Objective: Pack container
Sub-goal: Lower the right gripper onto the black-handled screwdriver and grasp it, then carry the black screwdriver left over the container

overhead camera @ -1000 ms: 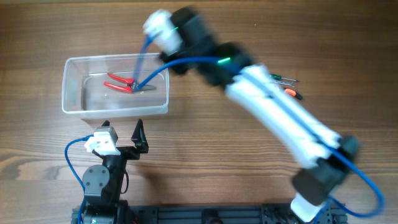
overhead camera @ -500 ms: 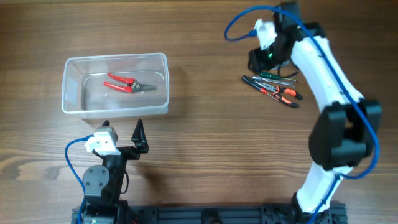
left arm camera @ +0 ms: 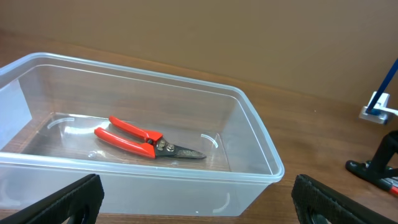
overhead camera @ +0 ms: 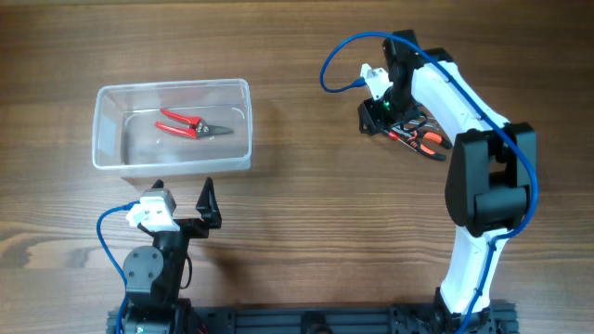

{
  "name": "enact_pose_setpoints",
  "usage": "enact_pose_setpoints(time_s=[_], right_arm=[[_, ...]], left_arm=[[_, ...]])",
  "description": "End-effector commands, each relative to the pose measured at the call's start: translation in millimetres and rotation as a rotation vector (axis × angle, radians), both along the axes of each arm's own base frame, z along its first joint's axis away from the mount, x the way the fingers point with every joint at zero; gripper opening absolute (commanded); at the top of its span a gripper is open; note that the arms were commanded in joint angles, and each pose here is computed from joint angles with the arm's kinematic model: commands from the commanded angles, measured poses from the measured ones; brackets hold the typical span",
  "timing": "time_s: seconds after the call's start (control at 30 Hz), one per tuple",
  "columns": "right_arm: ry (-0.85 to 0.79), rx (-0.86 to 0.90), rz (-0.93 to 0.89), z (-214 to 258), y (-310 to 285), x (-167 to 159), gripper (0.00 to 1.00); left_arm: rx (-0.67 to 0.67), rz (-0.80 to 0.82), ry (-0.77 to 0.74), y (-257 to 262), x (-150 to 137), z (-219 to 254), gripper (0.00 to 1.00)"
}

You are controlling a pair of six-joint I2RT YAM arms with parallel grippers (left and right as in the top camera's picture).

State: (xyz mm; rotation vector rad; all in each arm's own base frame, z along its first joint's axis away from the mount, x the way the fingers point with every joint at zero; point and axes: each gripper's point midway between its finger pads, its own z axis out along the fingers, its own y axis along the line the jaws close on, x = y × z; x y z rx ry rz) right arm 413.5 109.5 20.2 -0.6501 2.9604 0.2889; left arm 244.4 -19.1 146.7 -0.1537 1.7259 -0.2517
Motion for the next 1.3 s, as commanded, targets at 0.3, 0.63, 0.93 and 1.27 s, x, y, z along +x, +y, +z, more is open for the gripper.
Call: enact_pose_setpoints(time_s=[0.3, 0.63, 0.93, 1.27], right_arm=[[0.029, -0.027, 0.018, -33, -6, -15, 0.48], [0.051, -0.031, 0.015, -33, -7, -20, 0.04], [-0.035, 0.001, -0.036, 43, 7, -1, 0.04], [-0.605, 0.36, 0.489, 242, 170, -3, 0.04]], left_arm=[[-0.008, 0.01, 0.004, 2, 0, -2, 1.0], [-0.008, 0.01, 0.005, 2, 0, -2, 1.0], [-0.008, 0.01, 0.004, 2, 0, -2, 1.0], [-0.008, 0.01, 0.004, 2, 0, -2, 1.0]])
